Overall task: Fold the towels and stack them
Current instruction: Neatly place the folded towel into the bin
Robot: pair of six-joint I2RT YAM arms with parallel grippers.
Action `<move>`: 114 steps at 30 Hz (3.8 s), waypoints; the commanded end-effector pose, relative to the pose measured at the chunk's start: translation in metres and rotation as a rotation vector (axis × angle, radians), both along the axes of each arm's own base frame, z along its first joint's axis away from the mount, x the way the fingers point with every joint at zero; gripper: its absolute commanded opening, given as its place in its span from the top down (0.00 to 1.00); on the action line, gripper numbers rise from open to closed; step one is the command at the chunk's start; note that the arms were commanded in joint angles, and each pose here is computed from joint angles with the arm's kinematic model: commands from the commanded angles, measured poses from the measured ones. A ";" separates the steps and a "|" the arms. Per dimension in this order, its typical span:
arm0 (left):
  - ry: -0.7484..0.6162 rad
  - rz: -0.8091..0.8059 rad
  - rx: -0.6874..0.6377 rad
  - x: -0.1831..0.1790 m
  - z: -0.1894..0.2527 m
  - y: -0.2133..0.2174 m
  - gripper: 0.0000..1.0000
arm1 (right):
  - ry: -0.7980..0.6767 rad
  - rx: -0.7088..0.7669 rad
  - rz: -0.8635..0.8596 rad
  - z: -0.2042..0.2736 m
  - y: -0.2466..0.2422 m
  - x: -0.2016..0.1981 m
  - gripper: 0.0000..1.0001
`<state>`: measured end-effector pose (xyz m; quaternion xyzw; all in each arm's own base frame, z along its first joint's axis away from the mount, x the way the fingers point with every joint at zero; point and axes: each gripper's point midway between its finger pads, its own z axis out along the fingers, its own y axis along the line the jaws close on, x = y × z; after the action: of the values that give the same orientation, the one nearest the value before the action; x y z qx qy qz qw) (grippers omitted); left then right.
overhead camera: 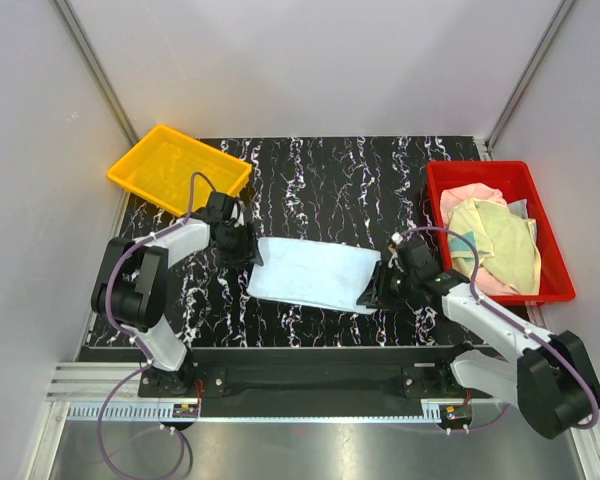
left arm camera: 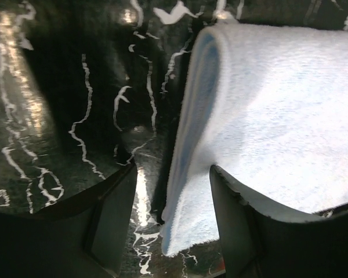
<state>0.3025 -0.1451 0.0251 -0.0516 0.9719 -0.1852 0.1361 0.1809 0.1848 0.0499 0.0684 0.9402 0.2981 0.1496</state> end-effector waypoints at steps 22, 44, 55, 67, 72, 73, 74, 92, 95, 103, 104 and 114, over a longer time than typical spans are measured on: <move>-0.018 -0.105 0.009 -0.002 -0.001 -0.019 1.00 | -0.166 0.041 0.051 0.054 0.005 0.013 0.57; -0.316 -0.167 0.725 0.129 0.110 0.088 1.00 | -0.234 0.019 0.081 0.068 0.013 0.038 0.54; -0.514 0.022 0.767 0.204 0.172 0.144 1.00 | -0.254 -0.022 0.111 0.060 0.018 0.060 0.53; -0.553 0.163 0.945 0.284 0.164 0.217 1.00 | -0.277 -0.086 0.134 0.044 0.020 0.085 0.53; -0.582 0.216 0.943 0.296 0.152 0.231 1.00 | -0.260 -0.095 0.127 0.033 0.024 0.093 0.54; -0.610 0.238 0.931 0.301 0.153 0.233 1.00 | -0.260 -0.094 0.129 0.033 0.024 0.095 0.54; -0.610 0.258 0.951 0.300 0.150 0.240 1.00 | -0.261 -0.088 0.132 0.034 0.027 0.096 0.54; -0.612 0.265 0.924 0.330 0.114 0.294 1.00 | -0.211 -0.080 0.149 0.013 0.041 0.115 0.54; -0.626 0.239 0.912 0.336 0.108 0.296 1.00 | -0.205 -0.084 0.148 0.010 0.042 0.116 0.54; -0.677 0.224 0.882 0.355 0.102 0.307 1.00 | -0.188 -0.099 0.147 0.001 0.042 0.119 0.54; -0.677 0.223 0.874 0.356 0.098 0.307 1.00 | -0.178 -0.101 0.151 -0.003 0.042 0.119 0.54; -0.673 0.280 0.853 0.354 0.096 0.333 0.99 | -0.167 -0.095 0.159 -0.009 0.048 0.126 0.54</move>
<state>0.6411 0.1743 0.0833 -0.0381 0.8752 0.2401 0.4182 0.2892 0.2219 0.0247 -0.0242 0.9516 0.2519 0.1744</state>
